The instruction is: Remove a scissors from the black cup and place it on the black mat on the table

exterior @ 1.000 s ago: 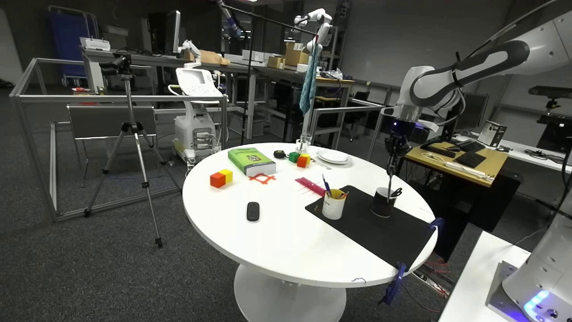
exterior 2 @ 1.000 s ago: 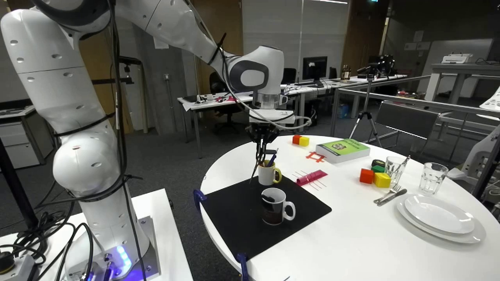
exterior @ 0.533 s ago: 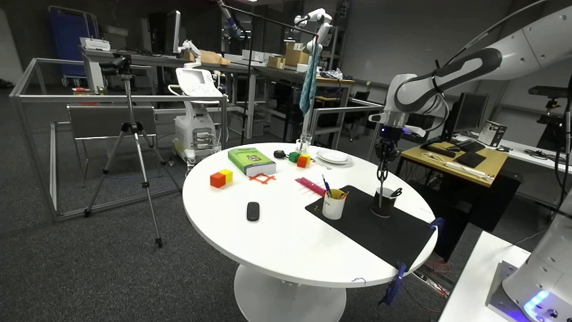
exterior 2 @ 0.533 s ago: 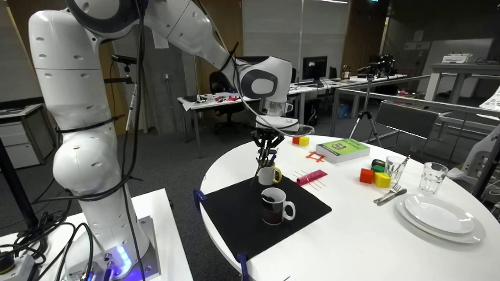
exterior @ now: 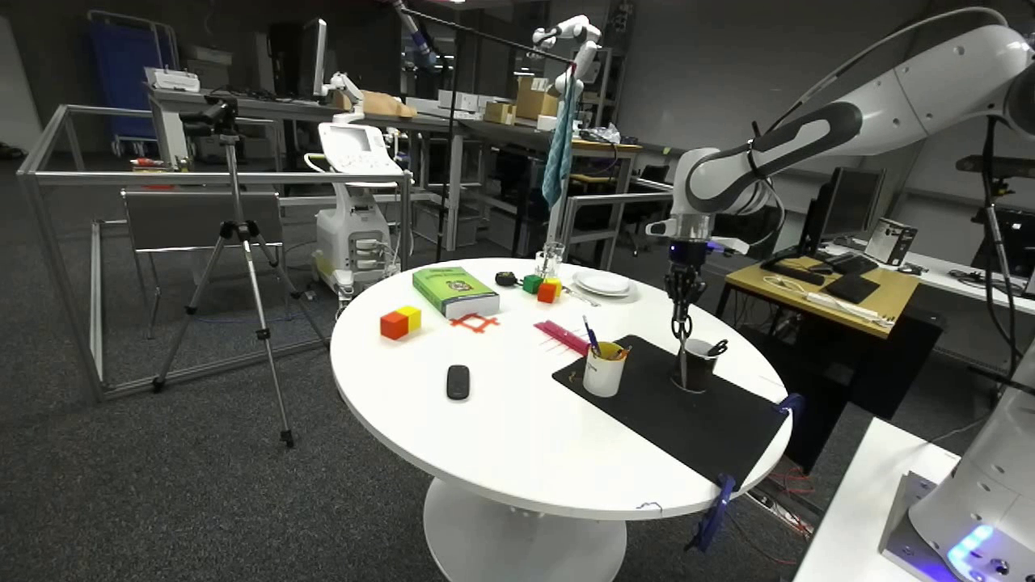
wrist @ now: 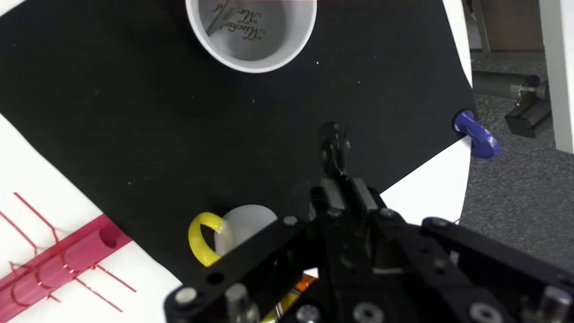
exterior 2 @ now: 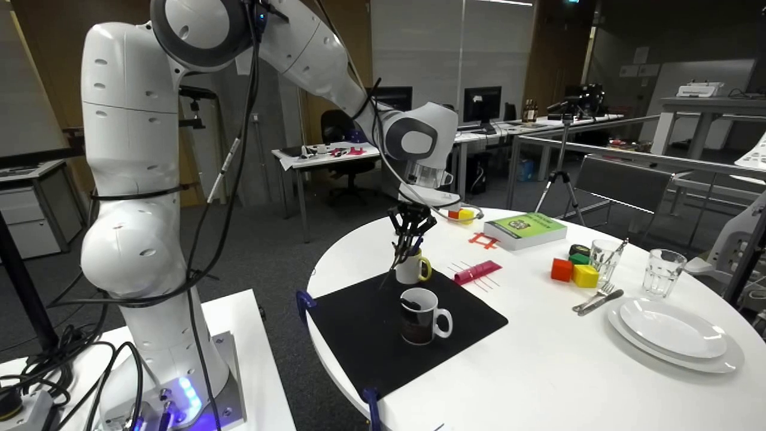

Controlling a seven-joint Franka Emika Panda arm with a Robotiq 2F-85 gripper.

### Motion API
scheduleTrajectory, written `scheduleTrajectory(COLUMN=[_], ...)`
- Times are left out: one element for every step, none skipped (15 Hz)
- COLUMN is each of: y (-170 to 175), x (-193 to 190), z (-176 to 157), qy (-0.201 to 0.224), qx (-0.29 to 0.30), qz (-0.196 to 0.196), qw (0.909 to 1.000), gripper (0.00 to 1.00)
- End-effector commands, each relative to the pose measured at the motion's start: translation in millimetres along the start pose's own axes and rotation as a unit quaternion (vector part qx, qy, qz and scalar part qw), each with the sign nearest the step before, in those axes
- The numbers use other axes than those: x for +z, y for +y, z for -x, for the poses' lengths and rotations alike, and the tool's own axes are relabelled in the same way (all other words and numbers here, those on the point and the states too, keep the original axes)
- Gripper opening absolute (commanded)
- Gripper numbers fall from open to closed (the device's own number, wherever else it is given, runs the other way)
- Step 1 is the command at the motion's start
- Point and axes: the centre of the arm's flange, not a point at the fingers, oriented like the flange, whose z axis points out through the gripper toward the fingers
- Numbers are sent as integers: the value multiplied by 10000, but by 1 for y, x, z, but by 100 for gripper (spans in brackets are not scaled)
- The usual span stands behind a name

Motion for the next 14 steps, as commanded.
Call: scheduleTrajectory(y=[15,16,18,20,21,23,25,27,28,29,30,31,32,32], x=[0,2,6,8,11,13,18,21,25,29,33,37,40,41], z=[-9,-10,-11,-11,-11,-12,-12,-13,-14,-15,-16,-16,-18,-19], qy=[-305,-390,-480,-566,-637,-705,-742,-774,-803,-822,-840,-862,-865,-866], qx=[-44,-100,-132,-167,-194,-225,-247,-262,-284,-291,-301,-298,-298,-272], qz=[-337,-414,-476,-528,-560,-574,-580,-575,-586,-599,-596,-615,-622,-635], qw=[9990,9983,9976,9969,9962,9956,9953,9950,9946,9944,9942,9939,9939,9938], gripper=[2,2,2,2,2,2,2,2,2,2,2,2,2,2])
